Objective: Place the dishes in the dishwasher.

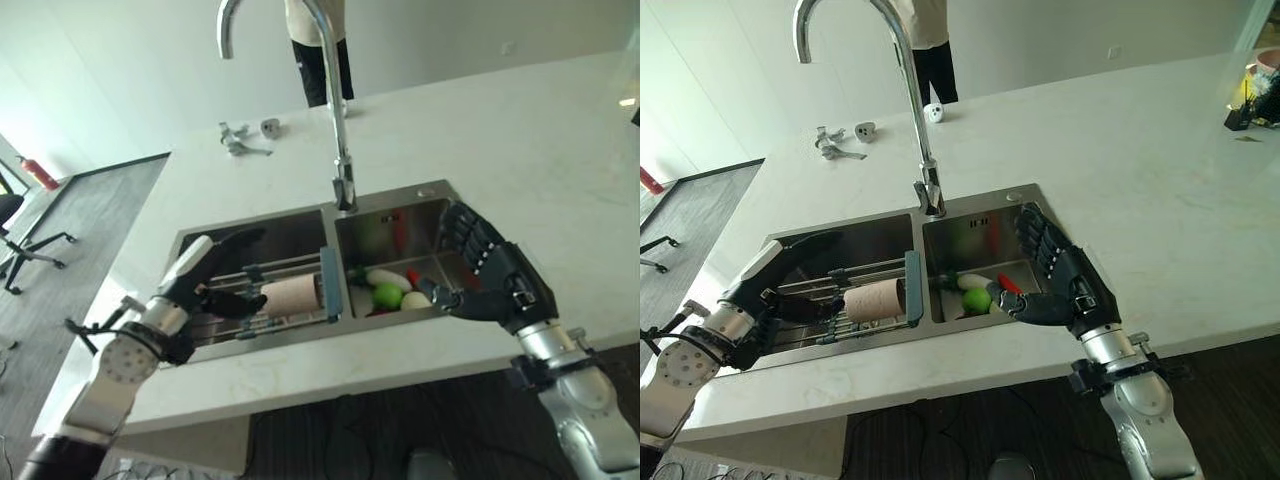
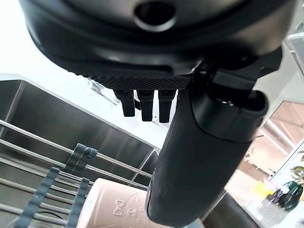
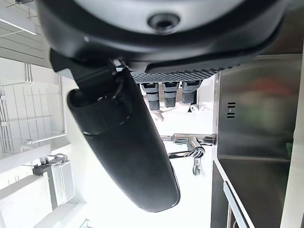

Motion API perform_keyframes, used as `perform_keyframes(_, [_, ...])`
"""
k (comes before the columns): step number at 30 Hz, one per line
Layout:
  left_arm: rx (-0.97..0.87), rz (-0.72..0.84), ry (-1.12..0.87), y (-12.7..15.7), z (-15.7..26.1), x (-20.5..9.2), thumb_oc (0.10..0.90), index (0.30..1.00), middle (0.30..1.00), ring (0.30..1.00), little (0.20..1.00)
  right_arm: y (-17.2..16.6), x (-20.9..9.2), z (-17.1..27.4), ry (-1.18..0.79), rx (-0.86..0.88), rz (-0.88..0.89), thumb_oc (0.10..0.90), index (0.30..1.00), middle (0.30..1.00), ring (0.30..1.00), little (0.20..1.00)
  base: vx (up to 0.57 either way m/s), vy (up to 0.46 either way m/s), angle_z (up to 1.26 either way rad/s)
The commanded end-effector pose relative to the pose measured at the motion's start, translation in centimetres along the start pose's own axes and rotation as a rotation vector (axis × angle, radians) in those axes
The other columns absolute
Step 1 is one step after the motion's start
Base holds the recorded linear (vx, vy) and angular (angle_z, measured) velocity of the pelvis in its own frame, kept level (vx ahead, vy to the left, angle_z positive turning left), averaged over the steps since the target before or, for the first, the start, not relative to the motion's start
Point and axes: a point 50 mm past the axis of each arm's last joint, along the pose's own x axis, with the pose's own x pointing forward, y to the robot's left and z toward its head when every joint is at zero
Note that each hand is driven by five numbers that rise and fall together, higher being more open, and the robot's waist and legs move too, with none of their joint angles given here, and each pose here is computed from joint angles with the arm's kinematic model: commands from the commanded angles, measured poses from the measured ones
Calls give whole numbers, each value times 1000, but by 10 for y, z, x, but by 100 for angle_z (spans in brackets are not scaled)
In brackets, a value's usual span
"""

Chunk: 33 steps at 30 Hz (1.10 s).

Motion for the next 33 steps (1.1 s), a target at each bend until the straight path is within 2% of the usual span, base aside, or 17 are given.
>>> perform_keyframes(1, [74, 153, -143, 44, 32, 13, 800, 900, 900, 900, 900, -5, 20, 48, -272, -45, 14, 800, 900, 900, 900, 900, 2, 2, -7])
perform_keyframes(12, [27, 44, -51, 26, 14, 34, 800, 900, 900, 900, 900, -1, 25, 42, -230, -77, 62, 800, 900, 900, 900, 900, 16, 10, -14])
perform_keyframes(19, [-2, -38, 33, 8, -5, 36, 800, 900, 900, 900, 900, -5, 22, 42, -218, -91, 69, 800, 900, 900, 900, 900, 34, 20, -10])
perform_keyframes(27, [40, -127, 270, -13, -52, 26, 800, 900, 900, 900, 900, -7, 20, 42, -200, -114, 86, 800, 900, 900, 900, 900, 50, 33, -17])
perform_keyframes(33, [67, -261, 594, -51, -104, 5, 800, 900, 900, 900, 900, -5, 22, 41, -183, -126, 125, 800, 900, 900, 900, 900, 36, 33, -14])
